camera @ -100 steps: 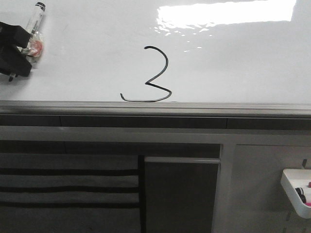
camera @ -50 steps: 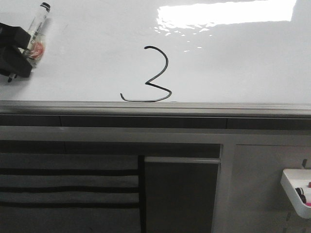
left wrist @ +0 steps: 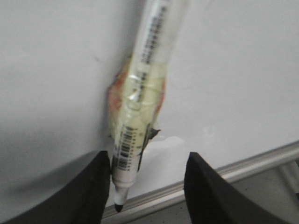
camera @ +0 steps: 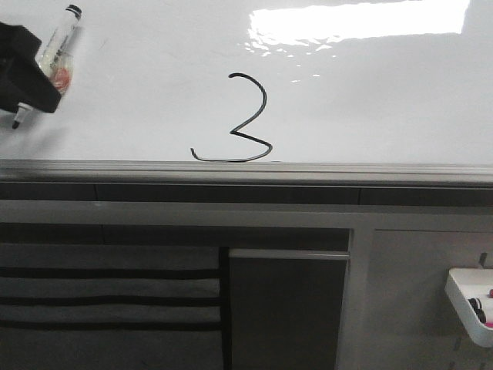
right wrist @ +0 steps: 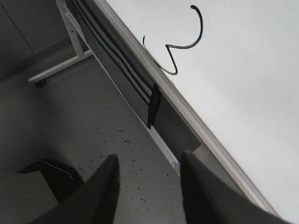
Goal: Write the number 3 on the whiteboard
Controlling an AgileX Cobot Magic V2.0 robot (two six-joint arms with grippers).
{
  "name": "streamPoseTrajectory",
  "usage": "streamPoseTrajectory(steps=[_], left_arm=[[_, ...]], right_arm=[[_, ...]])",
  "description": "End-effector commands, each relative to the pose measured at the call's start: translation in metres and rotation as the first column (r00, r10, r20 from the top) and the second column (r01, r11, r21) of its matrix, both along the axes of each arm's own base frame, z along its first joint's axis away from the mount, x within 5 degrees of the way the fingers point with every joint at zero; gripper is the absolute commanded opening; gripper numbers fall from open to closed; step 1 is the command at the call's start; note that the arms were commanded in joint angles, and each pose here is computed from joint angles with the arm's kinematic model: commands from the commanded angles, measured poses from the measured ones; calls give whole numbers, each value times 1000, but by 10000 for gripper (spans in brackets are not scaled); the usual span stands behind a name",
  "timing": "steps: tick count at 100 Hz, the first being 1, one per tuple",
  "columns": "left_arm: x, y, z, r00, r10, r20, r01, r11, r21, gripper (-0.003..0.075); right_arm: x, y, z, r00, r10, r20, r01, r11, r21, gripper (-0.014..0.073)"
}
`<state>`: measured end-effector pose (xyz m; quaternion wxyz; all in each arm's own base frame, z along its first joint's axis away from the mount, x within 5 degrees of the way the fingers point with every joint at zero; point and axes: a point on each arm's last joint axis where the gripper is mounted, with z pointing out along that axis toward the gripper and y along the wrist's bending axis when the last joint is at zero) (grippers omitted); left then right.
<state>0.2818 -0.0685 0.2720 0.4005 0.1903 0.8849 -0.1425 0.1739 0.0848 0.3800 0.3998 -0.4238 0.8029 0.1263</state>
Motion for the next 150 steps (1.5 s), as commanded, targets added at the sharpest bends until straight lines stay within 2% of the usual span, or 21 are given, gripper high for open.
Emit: streamPoseTrajectory(steps=[1,14,29,38,47,61,75,83,87,101,111,120,130,137,150], left_arm=[[-15,-1,42,994,-63,93,63,998,0,338],[-43,-2,75,978,-161,134,159,987,21,338],[-91,0,105,948,-263,178,254,964,73,336],[-118,7,118,948,-246,203,228,968,109,316],[-144,19,126,959,-171,228,139,979,150,267],[-180,37,127,953,-34,302,-22,983,182,167],[-203,44,113,921,35,389,-95,986,137,47],[-210,46,102,889,74,453,-127,988,89,-20],[-211,47,94,877,98,470,-143,988,60,-18],[-212,49,71,791,197,579,-185,979,-80,-18],[-207,53,59,706,269,656,-217,963,-161,-18],[-201,56,49,631,317,708,-247,947,-204,-18],[-198,59,39,575,348,740,-269,935,-231,-18],[-196,60,30,581,351,734,-277,934,-227,-18],[-194,59,13,627,348,697,-286,935,-210,-18]], right_arm=[[-10,-6,18,996,-58,69,56,998,41,267],[-21,-22,24,969,-238,71,236,971,44,267],[-41,-42,31,884,-466,33,461,882,91,267],[-55,-50,37,839,-544,8,536,828,167,267],[-68,-53,40,824,-566,17,546,803,238,267],[-85,-58,34,810,-583,57,535,776,335,236],[-100,-62,18,799,-589,119,500,762,411,153],[-107,-65,5,792,-592,148,480,755,448,103],[-111,-66,2,786,-594,171,464,749,473,84],[-121,-69,-15,760,-604,241,406,730,550,13],[-124,-70,-26,728,-615,303,347,711,611,-43],[-124,-71,-35,676,-633,378,257,683,684,-59],[-121,-70,-42,600,-658,455,139,646,751,-59],[-118,-70,-50,586,-663,466,119,639,760,-59],[-114,-69,-66,605,-658,448,151,648,746,-59]])
